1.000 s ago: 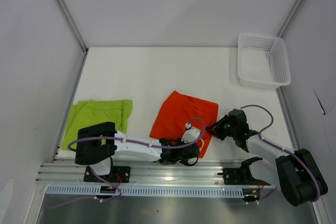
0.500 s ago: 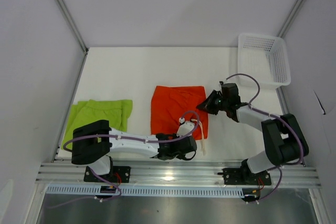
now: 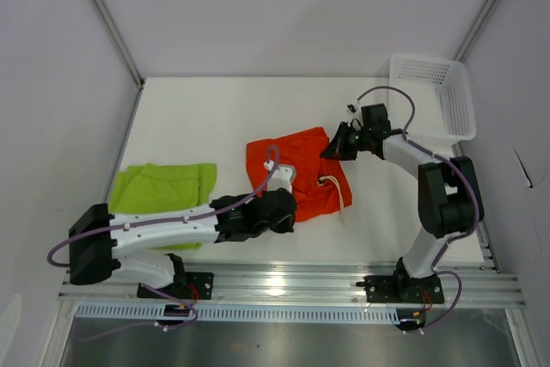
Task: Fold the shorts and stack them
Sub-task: Fold the shorts
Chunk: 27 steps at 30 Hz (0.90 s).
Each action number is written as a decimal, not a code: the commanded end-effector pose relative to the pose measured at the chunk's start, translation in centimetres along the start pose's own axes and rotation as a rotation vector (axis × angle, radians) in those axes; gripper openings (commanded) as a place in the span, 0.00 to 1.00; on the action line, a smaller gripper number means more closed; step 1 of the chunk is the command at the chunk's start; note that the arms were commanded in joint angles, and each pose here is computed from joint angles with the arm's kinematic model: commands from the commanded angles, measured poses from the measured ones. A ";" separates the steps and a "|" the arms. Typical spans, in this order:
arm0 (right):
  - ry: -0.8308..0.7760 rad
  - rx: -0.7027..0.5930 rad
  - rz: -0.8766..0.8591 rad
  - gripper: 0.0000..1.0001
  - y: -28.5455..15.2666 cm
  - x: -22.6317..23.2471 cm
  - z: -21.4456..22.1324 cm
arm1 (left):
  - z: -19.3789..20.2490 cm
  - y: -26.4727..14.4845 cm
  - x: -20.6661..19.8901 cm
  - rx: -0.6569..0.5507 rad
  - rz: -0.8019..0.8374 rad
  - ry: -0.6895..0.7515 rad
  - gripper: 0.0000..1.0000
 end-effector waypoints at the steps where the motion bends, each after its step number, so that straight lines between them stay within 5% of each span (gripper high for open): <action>1: -0.088 0.167 0.045 0.00 1.7 -2.2 1.7 | -2.9 -1.5 2.5 -0.057 -0.042 -0.004 0.00; 7: -0.198 0.196 0.321 0.20 5.7 -5.8 -2.6 | -5.4 -1.4 6.2 -0.087 -0.102 -0.045 0.00; 11: -0.265 0.058 0.405 0.55 5.2 -4.5 -7.9 | -6.3 -1.3 7.1 -0.104 -0.117 -0.053 0.00; 14: -0.286 -0.023 0.367 0.71 3.3 -2.3 -9.7 | -6.9 -0.8 7.7 -0.110 -0.138 -0.054 0.00; 18: -0.267 -0.070 0.317 0.75 0.7 -0.7 -8.1 | -8.2 0.9 9.0 -0.118 -0.167 -0.076 0.00; 21: -0.235 -0.128 0.231 0.58 -1.0 1.4 -7.4 | -9.2 2.3 9.3 -0.110 -0.178 -0.084 0.00; 25: -0.124 -0.107 0.036 0.09 -1.2 3.5 -2.2 | -10.6 3.9 8.9 -0.124 -0.187 -0.066 0.00; 27: -0.105 -0.110 -0.065 0.00 -0.8 5.0 -1.2 | -11.3 4.5 8.5 -0.125 -0.173 -0.065 0.00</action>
Point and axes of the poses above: each gripper's point midway between its finger pads, its own y axis out along the fingers, its own x axis along the line the jaws close on, z = x × y, the point moved 1 cm from there along -y, back along the fingers, and after that the axes turned 11 degrees about -y, right-handed, at the moved point
